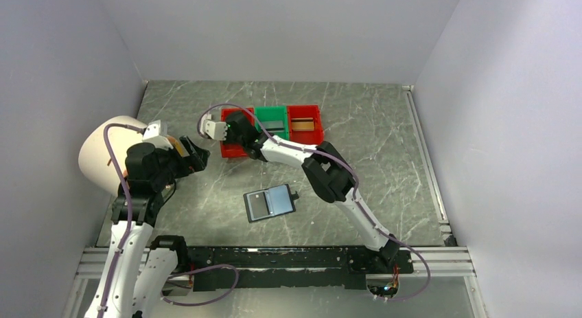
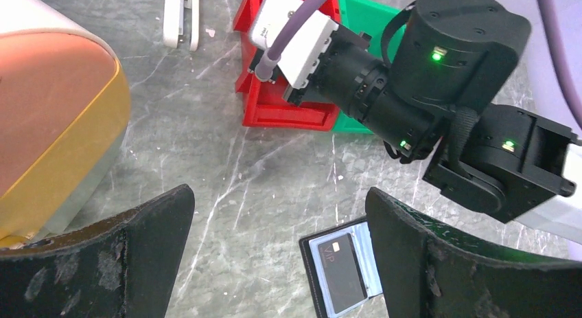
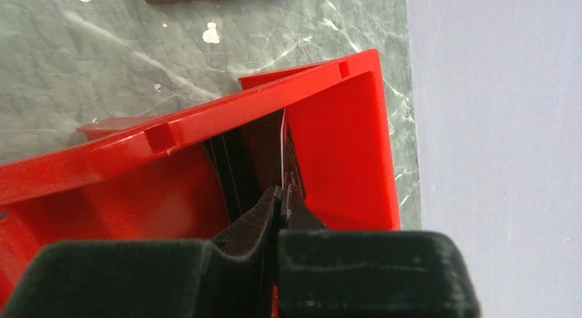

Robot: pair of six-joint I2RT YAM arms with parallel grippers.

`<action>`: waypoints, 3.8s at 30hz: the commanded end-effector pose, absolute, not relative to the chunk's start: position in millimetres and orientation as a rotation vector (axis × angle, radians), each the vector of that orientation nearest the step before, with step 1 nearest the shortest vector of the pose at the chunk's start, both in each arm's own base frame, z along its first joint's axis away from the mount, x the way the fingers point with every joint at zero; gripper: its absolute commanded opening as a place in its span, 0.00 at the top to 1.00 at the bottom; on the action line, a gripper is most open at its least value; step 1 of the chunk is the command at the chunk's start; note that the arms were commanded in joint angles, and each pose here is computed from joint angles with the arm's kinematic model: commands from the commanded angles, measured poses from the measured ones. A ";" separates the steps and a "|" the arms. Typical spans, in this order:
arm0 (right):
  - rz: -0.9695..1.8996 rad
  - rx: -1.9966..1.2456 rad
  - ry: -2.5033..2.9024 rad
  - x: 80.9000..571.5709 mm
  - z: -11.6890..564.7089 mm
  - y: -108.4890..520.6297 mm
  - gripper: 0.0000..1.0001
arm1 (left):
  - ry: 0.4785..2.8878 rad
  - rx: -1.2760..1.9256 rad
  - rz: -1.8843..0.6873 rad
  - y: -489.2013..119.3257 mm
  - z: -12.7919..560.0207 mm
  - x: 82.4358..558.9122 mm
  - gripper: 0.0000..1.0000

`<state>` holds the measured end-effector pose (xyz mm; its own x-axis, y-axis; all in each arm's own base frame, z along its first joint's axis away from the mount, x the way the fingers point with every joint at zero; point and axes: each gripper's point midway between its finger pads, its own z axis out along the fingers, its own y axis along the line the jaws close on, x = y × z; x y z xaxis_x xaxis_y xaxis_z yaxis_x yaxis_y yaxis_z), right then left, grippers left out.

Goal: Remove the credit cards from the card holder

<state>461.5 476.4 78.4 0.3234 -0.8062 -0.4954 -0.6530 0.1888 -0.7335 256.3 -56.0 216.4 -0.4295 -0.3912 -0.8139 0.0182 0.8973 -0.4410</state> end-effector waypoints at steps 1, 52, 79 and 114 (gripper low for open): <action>-0.203 -1.520 1.347 475.6 80.1 482.9 1.00 | 1.922 -0.253 -0.462 -53.6 225.3 258.1 0.00; 0.315 -0.692 1.626 417.2 251.1 409.7 0.32 | 1.888 -0.254 -0.456 -51.8 232.0 255.5 0.00; 0.981 -0.099 2.479 201.0 77.1 309.9 0.41 | 2.113 -0.060 -0.896 -135.4 181.0 242.0 0.12; 1.248 -0.116 2.658 175.0 22.2 349.8 0.69 | 2.605 -0.078 -0.985 -219.0 46.6 188.0 0.52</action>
